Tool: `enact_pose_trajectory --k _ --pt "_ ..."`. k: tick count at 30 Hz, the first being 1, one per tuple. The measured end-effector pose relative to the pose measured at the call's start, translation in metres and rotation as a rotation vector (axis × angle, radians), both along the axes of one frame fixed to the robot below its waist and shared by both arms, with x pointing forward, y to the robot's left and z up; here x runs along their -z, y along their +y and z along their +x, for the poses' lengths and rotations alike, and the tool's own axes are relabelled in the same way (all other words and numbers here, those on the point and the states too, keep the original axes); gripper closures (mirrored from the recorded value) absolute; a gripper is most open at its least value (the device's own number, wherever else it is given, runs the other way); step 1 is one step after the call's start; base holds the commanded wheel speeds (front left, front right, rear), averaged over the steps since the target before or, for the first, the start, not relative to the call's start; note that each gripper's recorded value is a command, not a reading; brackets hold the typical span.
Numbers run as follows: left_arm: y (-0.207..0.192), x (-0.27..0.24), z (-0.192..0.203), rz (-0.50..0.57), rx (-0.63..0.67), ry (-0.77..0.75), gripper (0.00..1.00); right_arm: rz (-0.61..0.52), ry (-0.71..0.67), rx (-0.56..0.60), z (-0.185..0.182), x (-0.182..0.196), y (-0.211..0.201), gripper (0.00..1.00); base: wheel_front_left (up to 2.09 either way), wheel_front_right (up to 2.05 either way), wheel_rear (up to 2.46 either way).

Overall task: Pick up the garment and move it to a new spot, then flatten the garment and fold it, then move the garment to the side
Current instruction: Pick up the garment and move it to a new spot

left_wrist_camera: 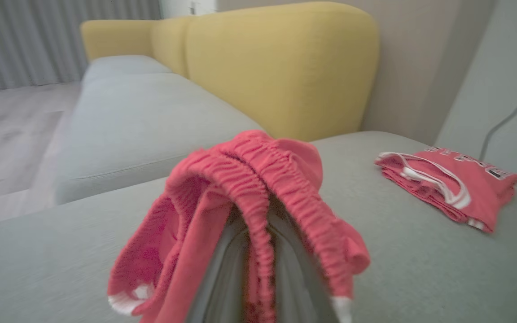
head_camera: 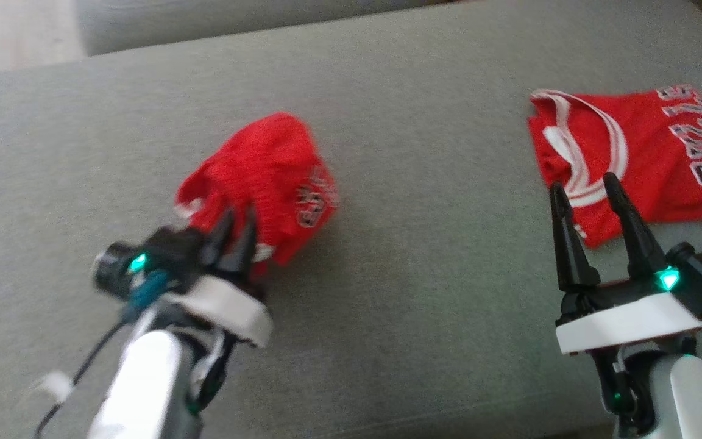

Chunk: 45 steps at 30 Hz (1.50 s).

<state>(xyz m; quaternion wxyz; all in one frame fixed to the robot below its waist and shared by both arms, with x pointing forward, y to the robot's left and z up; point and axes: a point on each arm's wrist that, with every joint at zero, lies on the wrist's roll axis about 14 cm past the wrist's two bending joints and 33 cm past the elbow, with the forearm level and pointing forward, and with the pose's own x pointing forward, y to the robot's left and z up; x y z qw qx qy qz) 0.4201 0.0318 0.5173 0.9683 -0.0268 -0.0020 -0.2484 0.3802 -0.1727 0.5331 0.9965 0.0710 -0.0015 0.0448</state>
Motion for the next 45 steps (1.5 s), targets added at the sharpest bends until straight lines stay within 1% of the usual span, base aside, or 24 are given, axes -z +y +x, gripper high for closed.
enact_pose_trajectory --k 2,5,8,10,11,12,13,14,15,20,23,26,30,33,36,40,45 --pt "-0.032 0.011 0.002 0.027 0.099 0.018 1.00 0.008 0.016 0.028 -0.003 0.006 -0.009 0.00 0.00 0.00 0.00" --pt "-0.066 0.038 0.001 0.068 0.212 0.076 1.00 0.014 0.043 0.063 -0.006 0.017 -0.018 0.00 0.00 0.00 0.00" --pt "-0.083 0.073 -0.002 0.128 0.279 0.152 1.00 0.028 0.069 0.097 -0.008 0.028 -0.028 0.00 0.00 0.00 0.00" --pt "-0.090 0.091 -0.004 0.148 0.311 0.196 1.00 0.031 0.075 0.114 -0.008 0.032 -0.033 0.00 0.00 0.00 0.00" --pt "-0.090 0.091 -0.004 0.148 0.311 0.196 1.00 0.031 0.075 0.114 -0.008 0.032 -0.033 0.00 0.00 0.00 0.00" --pt "-0.094 0.097 -0.005 0.154 0.327 0.210 0.85 0.029 0.076 0.121 -0.007 0.033 -0.035 0.00 0.00 0.00 0.00" --pt "-0.097 0.100 -0.006 0.154 0.338 0.212 0.85 0.028 0.082 0.125 -0.006 0.035 -0.037 0.00 0.00 0.00 0.00" --pt "-0.098 0.101 -0.006 0.148 0.343 0.211 0.12 0.027 0.085 0.128 -0.006 0.037 -0.037 0.00 0.00 0.00 0.00" --pt "-0.099 0.100 -0.006 0.135 0.344 0.209 0.00 0.029 0.086 0.128 -0.006 0.038 -0.038 0.00 0.00 0.00 0.00" --pt "-0.089 0.081 -0.005 0.075 0.306 0.152 0.00 0.034 0.066 0.101 -0.002 0.033 -0.029 0.00 0.00 0.00 0.00" --pt "-0.075 0.065 -0.005 0.025 0.239 0.110 0.00 0.026 0.051 0.073 0.000 0.028 -0.021 0.00 0.00 0.00 0.00" --pt "-0.046 0.051 -0.001 -0.023 0.115 0.075 0.00 0.014 0.036 0.043 0.004 0.023 -0.011 0.00 0.00 0.00 0.00" --pt "0.004 0.033 0.005 -0.059 -0.084 0.026 0.00 0.009 0.028 -0.001 0.008 0.018 0.002 0.00 0.00 0.00 0.00" --pt "0.042 0.026 0.004 -0.060 -0.215 0.006 0.00 -0.001 0.028 -0.036 0.009 0.016 0.013 0.00 0.00 0.00 0.00" --pt "0.075 0.020 -0.003 -0.051 -0.307 -0.017 0.00 -0.016 0.036 -0.069 0.007 0.017 0.024 0.00 0.00 0.00 0.00" --pt "0.103 0.016 -0.019 -0.019 -0.363 -0.033 0.00 -0.030 0.034 -0.103 0.003 0.013 0.034 0.00 0.00 0.00 0.00" --pt "0.113 0.018 -0.039 -0.006 -0.381 -0.029 0.00 -0.053 0.037 -0.118 -0.007 0.010 0.036 0.00 0.00 0.00 0.00"
